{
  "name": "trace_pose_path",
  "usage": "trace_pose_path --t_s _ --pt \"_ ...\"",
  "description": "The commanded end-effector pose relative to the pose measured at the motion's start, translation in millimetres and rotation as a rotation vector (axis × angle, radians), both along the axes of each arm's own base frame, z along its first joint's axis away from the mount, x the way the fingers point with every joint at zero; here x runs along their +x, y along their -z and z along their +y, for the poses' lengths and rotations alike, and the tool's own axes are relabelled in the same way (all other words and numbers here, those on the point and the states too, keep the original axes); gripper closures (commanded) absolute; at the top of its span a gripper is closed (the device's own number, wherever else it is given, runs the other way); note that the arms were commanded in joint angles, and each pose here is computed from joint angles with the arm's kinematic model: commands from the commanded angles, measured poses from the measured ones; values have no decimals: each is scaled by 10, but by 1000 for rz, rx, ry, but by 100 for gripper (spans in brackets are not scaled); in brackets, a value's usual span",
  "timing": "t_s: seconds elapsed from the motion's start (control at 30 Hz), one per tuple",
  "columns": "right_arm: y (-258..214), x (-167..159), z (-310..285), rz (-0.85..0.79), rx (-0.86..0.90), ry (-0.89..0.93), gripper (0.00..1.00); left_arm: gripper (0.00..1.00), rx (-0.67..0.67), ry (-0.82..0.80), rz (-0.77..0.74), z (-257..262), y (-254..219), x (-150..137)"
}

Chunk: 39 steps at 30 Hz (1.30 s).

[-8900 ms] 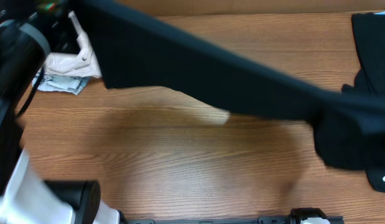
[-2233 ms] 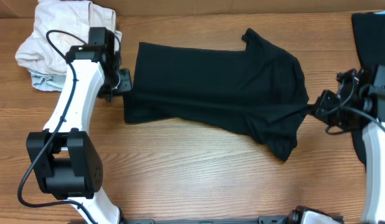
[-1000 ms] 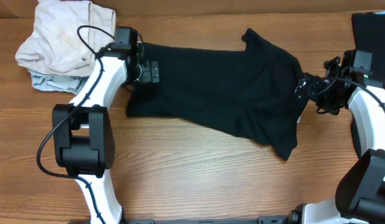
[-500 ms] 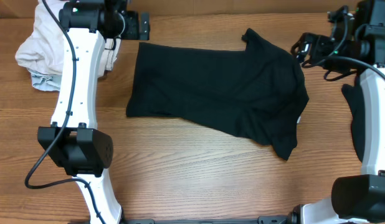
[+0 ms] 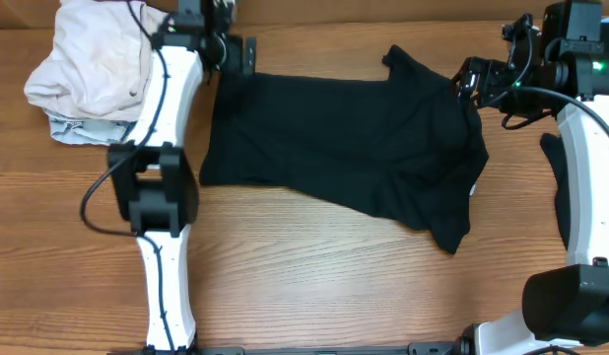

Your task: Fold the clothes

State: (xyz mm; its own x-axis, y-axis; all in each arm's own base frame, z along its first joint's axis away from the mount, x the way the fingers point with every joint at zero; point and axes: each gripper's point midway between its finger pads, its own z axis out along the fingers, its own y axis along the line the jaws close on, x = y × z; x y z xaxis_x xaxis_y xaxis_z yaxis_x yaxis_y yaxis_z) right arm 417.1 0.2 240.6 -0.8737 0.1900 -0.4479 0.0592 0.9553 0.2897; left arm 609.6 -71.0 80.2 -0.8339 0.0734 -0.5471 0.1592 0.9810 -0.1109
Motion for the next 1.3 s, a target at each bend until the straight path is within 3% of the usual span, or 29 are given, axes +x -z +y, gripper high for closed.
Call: trace_pose_path --t_s 0.0,0.23,0.5,0.67,0.97,1.1,1.27 --pt "21 12 2 -3 -11 -10 0 0 60 16 3 86 252 70" --pt "24 23 1 -5 -11 -10 0 0 124 48 -21 142 546 191" --pt "96 37 0 12 -9 -10 1 5 147 86 42 146 1003 124" --pt "214 67 -2 42 -4 -10 2 8 165 72 21 186 979 173" --pt "294 119 -8 52 -3 -11 9 62 161 67 -3 179 940 226" --pt "282 142 -5 41 -1 -12 14 96 164 56 12 195 921 195" --pt "198 299 -22 -31 -4 -2 20 96 204 -57 46 362 442 114"
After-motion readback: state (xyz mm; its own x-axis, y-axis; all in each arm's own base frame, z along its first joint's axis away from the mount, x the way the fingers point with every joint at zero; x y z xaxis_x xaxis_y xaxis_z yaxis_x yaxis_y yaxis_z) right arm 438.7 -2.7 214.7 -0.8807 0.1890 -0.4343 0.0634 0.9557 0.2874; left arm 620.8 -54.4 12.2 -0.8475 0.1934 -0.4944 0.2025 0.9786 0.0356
